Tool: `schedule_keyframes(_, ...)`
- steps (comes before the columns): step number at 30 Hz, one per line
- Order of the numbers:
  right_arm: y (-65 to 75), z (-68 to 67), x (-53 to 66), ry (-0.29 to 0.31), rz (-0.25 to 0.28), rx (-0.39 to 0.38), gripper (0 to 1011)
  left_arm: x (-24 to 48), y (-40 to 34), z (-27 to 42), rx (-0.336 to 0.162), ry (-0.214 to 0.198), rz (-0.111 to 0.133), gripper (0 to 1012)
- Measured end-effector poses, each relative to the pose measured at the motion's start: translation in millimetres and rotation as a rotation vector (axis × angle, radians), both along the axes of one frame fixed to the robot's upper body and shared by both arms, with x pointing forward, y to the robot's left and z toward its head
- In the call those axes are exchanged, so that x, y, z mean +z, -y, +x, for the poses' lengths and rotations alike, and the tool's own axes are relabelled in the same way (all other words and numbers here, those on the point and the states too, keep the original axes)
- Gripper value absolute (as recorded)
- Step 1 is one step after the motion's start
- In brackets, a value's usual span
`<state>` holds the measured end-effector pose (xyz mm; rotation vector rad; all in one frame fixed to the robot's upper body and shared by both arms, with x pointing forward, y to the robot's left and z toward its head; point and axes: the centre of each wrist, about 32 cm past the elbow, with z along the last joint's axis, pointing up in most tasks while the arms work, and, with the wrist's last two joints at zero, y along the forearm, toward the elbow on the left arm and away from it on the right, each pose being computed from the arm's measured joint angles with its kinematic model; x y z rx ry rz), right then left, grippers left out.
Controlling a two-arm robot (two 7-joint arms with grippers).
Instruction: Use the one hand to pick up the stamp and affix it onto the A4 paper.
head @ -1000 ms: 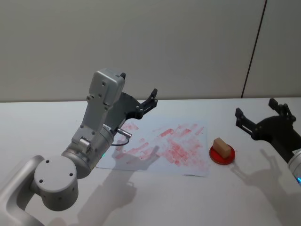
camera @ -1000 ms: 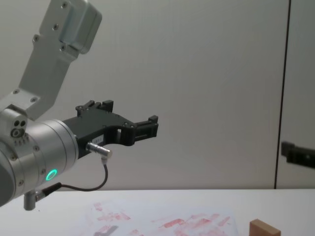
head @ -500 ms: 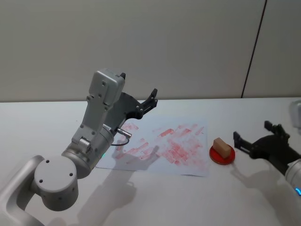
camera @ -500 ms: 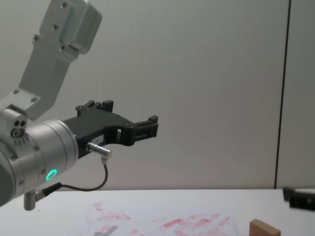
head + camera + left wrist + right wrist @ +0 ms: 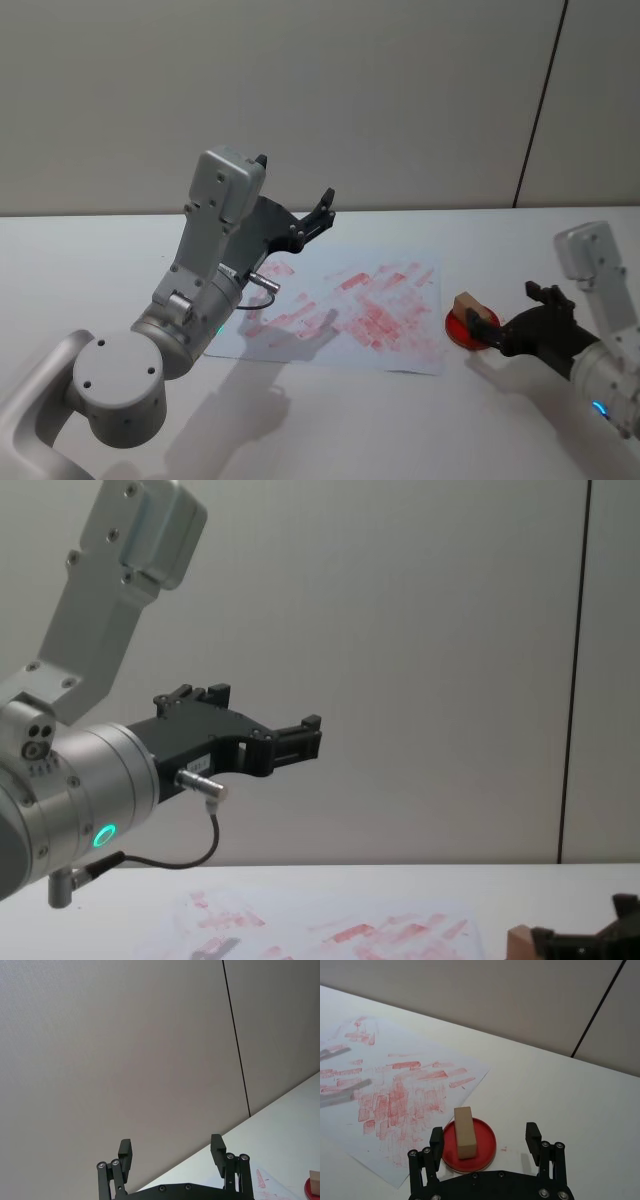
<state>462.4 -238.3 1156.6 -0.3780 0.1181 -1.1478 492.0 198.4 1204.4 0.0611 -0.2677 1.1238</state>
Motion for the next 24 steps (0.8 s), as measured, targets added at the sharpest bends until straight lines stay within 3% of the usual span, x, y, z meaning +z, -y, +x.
schedule_keyframes(20, -17.6, 25.8, -13.7, -0.049, -0.042, 0.055, 1001, 0.0, 0.0, 0.0, 0.0, 0.0, 0.0, 1001)
schedule_keyframes(24, -19.4, 27.9, -15.1, -0.053, -0.046, 0.06, 936, 0.0, 0.0, 0.0, 0.0, 0.0, 0.0, 1001)
